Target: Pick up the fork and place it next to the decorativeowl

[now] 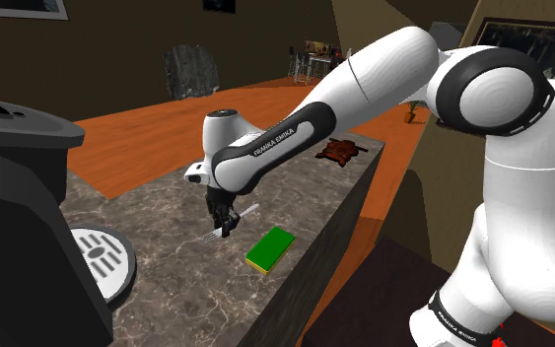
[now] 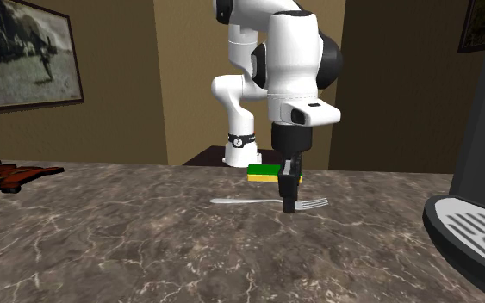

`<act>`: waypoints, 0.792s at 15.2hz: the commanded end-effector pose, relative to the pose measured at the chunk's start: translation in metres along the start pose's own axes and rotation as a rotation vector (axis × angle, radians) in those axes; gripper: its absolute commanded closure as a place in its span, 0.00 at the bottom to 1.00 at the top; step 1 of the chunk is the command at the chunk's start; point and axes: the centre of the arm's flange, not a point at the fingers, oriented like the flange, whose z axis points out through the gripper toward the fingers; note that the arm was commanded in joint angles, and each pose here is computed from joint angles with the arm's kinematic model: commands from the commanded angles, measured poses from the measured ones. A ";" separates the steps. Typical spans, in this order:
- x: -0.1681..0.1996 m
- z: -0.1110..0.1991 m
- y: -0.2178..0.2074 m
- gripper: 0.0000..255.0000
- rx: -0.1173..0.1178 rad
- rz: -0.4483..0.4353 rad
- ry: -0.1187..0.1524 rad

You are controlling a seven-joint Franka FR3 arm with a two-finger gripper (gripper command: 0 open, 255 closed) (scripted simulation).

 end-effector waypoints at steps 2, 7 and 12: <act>0.000 0.002 -0.002 1.00 0.005 -0.002 -0.001; 0.001 -0.024 -0.002 1.00 0.005 -0.002 -0.001; 0.002 -0.050 -0.002 1.00 0.005 -0.002 -0.001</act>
